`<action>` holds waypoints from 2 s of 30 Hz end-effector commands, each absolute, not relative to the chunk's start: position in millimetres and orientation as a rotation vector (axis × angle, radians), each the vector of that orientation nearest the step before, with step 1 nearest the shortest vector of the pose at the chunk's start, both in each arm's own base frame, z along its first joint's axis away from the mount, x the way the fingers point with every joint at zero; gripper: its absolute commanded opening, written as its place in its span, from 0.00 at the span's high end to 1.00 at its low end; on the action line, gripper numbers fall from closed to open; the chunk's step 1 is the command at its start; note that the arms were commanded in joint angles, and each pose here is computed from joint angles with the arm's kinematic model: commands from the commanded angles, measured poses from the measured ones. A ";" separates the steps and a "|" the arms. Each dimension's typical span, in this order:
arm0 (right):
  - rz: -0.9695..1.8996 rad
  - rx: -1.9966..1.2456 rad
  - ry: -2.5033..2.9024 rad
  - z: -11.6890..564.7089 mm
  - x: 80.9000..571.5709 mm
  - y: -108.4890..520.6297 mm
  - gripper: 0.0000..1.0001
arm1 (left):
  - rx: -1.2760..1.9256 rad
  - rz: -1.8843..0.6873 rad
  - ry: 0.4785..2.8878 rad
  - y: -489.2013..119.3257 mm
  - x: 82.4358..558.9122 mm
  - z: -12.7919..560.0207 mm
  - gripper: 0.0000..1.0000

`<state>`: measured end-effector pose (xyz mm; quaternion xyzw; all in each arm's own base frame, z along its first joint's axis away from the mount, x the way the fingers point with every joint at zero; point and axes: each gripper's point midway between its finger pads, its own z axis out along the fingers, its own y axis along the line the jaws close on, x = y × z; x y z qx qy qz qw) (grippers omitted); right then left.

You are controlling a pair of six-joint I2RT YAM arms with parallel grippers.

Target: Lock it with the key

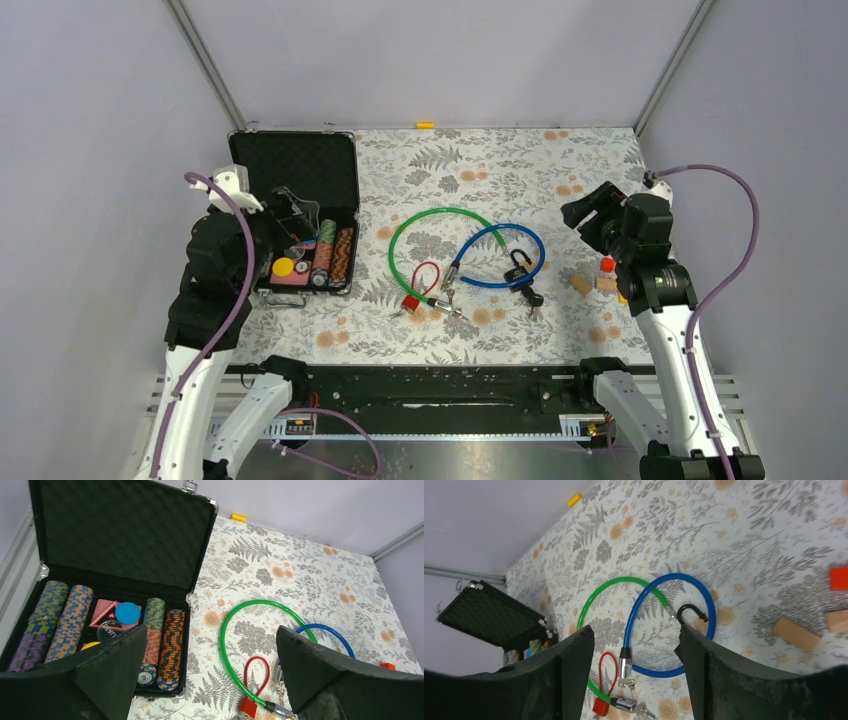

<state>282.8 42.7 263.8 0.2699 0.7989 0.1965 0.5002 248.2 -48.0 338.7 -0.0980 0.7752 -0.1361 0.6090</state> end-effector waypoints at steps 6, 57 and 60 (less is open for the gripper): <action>0.712 0.687 2.021 218.4 289.8 83.8 0.31 | -0.108 -0.436 1.706 -70.2 247.1 344.9 0.01; 0.405 1.435 2.032 23.7 275.8 182.4 0.94 | -0.001 -0.514 1.938 -96.1 255.7 269.4 0.01; 0.415 1.347 1.999 47.6 283.2 177.9 1.00 | -0.008 -0.542 1.945 -99.6 255.0 267.5 0.01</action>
